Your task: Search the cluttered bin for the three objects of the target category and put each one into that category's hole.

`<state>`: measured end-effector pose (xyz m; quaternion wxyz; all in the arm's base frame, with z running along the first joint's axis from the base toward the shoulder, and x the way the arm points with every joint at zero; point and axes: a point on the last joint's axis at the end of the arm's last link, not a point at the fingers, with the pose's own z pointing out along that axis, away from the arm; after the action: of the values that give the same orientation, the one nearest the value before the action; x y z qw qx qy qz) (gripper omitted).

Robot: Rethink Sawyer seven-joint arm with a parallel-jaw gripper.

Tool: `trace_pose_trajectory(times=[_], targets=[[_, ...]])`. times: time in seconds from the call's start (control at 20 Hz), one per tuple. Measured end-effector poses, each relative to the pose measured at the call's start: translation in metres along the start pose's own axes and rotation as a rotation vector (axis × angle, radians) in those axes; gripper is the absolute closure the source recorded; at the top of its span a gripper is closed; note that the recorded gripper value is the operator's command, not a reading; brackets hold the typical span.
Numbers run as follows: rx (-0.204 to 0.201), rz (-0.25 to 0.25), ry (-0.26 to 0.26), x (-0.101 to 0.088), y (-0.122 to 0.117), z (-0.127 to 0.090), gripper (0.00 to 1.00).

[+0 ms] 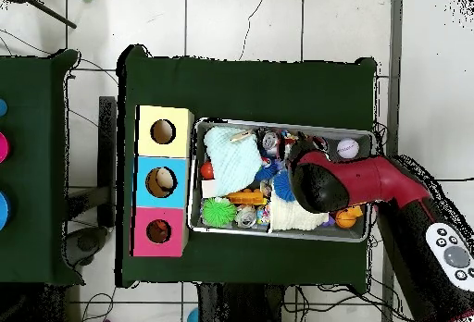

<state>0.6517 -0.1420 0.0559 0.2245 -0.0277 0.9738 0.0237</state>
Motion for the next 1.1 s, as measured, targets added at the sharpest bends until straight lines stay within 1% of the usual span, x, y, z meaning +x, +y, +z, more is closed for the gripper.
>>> trace_pose_trajectory(times=[0.35, 1.1], targets=[[-0.010, 0.026, -0.009, 0.002, -0.010, 0.009, 0.00], [0.004, -0.009, -0.017, 0.006, -0.016, 0.019, 0.00]])
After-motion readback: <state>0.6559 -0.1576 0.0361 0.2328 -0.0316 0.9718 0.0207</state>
